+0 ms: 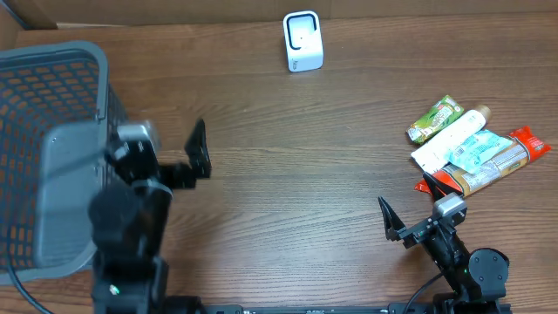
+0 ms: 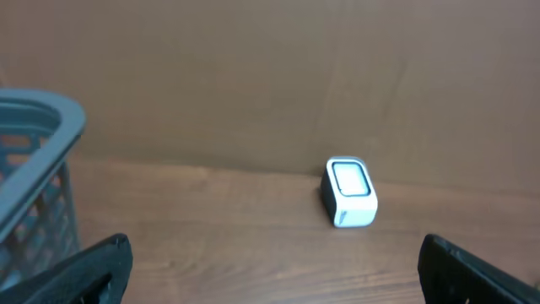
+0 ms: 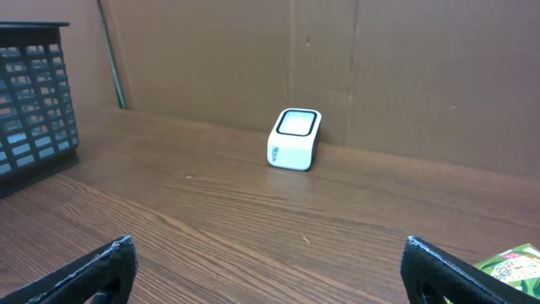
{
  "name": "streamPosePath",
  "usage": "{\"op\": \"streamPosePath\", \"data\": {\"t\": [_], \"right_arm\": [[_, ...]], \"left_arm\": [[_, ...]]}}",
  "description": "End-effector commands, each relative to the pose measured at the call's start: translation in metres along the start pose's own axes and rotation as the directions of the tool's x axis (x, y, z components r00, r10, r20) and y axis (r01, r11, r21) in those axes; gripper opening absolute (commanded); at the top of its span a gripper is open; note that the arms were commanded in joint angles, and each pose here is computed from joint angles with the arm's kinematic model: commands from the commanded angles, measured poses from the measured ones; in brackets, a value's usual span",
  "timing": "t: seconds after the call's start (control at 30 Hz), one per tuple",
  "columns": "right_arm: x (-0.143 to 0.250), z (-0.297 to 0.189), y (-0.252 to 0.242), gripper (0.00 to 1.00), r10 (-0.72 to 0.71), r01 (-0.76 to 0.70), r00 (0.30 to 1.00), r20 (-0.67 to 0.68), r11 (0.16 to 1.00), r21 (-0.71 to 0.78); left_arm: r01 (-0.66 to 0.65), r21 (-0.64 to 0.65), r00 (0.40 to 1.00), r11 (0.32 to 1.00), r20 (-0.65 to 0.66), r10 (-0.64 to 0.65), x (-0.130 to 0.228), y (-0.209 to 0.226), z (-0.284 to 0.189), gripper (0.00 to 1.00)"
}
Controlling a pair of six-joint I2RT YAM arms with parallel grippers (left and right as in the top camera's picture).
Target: Scan the item barcode
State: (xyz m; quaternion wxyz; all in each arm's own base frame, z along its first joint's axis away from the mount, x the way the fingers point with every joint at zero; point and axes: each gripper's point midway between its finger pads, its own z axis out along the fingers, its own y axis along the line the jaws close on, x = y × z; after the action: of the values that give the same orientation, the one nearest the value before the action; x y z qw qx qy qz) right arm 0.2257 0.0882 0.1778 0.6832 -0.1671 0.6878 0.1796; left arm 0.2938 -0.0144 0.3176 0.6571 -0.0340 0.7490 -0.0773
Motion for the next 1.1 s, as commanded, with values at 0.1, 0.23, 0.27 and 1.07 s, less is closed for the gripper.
{"op": "streamPosePath", "data": {"t": [0.1, 0.23, 0.27, 1.07], "right_arm": [[0.001, 0.000, 0.001, 1.00, 0.004, -0.004, 1.000, 0.007, 1.000, -0.001], [0.001, 0.000, 0.000, 1.00, 0.004, -0.004, 1.000, 0.007, 1.000, -0.001], [0.001, 0.000, 0.000, 1.00, 0.004, -0.004, 1.000, 0.007, 1.000, -0.001], [0.001, 0.000, 0.001, 1.00, 0.005, -0.005, 1.000, 0.006, 1.000, -0.001]], "left_arm": [[-0.083, 0.048, 0.993, 0.995, 0.089, 0.078, 0.064, 0.005, -0.021, 1.00], [-0.086, 0.047, 0.989, 0.995, 0.125, 0.079, 0.099, 0.011, -0.025, 1.00], [-0.087, 0.050, 0.988, 0.995, 0.133, 0.080, 0.105, 0.011, -0.026, 0.99], [-0.066, 0.039, 0.996, 0.997, 0.055, 0.063, 0.163, 0.021, -0.028, 1.00]]}}
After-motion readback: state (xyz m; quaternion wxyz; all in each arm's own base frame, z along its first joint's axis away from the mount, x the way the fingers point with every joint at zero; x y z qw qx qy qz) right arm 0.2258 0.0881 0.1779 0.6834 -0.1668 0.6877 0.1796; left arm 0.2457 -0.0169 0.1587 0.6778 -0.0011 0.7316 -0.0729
